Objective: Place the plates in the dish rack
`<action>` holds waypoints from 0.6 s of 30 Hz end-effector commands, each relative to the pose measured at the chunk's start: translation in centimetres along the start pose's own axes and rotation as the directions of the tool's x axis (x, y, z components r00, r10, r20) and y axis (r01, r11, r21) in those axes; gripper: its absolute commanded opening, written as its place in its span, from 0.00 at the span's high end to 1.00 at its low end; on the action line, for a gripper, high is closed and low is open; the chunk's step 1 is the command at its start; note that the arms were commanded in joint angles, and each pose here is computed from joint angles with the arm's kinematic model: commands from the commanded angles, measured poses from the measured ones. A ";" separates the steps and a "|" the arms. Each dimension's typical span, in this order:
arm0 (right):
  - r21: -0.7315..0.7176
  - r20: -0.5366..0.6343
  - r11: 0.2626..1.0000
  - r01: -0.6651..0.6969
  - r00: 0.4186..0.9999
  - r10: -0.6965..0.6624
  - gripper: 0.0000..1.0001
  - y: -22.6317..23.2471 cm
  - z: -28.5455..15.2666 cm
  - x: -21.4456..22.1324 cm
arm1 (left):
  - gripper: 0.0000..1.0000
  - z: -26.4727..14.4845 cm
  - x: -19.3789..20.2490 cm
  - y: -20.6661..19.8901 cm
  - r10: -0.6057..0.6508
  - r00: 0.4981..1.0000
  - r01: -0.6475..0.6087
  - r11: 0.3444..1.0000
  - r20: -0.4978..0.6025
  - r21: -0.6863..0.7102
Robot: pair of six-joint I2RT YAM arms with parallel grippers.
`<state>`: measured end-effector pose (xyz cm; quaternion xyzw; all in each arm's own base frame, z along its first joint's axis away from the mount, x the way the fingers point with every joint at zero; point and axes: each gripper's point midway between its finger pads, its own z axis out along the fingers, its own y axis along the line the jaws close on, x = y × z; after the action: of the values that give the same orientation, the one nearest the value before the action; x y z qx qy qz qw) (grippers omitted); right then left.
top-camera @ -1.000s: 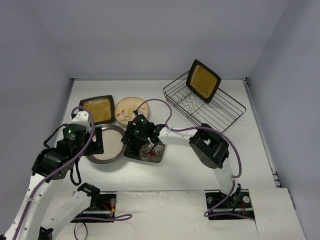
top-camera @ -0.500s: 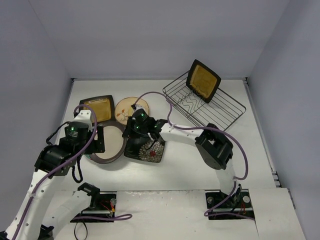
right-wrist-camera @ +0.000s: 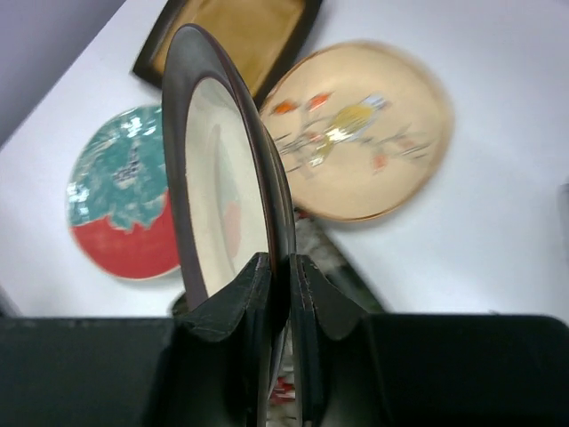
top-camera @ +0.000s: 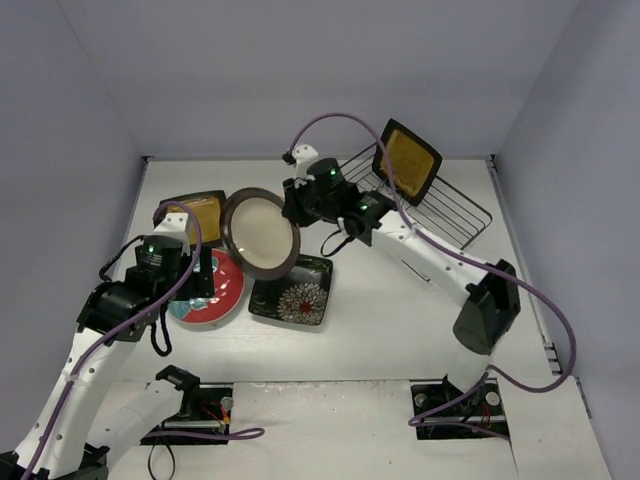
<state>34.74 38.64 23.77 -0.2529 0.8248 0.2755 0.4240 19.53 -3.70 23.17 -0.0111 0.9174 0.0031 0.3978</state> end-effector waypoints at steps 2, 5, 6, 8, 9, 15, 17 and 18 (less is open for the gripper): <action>0.137 0.396 0.967 0.213 0.884 -0.250 1.00 -1.2 -10.7 -14.4 | 0.20 -0.1 -2.9 -0.9 -0.017 0.996 0.015 0.999 0.085 0.032; 0.300 0.414 0.909 0.288 0.820 -0.396 1.00 -4.3 -14.3 -16.9 | 0.20 0.4 -3.1 -1.3 -0.020 0.996 0.016 0.999 0.083 0.040; 0.355 0.400 0.873 0.333 0.790 -0.464 1.00 -5.2 -15.1 -17.5 | 0.20 0.4 -3.2 -1.4 -0.019 0.996 0.016 0.999 0.083 0.044; 0.458 0.372 0.823 0.336 0.769 -0.520 1.00 -8.2 -17.0 -18.6 | 0.20 0.7 -3.3 -1.7 -0.020 0.997 0.016 0.999 0.080 0.051; 0.497 0.346 0.788 0.365 0.749 -0.565 1.00 -9.2 -17.7 -19.1 | 0.20 0.9 -3.3 -1.8 -0.021 0.997 0.017 0.998 0.076 0.053; 0.639 0.304 0.674 0.371 0.682 -0.665 1.00 -16.8 -22.2 -21.6 | 0.20 1.6 -3.5 -2.2 -0.022 0.997 0.018 0.998 0.070 0.058; 0.656 0.275 0.636 0.406 0.657 -0.702 1.00 -18.1 -22.7 -21.7 | 0.20 1.7 -3.6 -2.4 -0.022 0.997 0.018 0.998 0.070 0.060; 0.686 0.261 0.611 0.396 0.650 -0.714 1.00 -19.7 -23.7 -22.0 | 0.19 1.8 -3.6 -2.4 -0.022 0.997 0.018 0.998 0.069 0.058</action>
<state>45.59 15.44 36.33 -0.3075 0.7354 -0.0300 0.6030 21.93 -5.21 22.74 -0.0059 0.9186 -0.0100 0.3951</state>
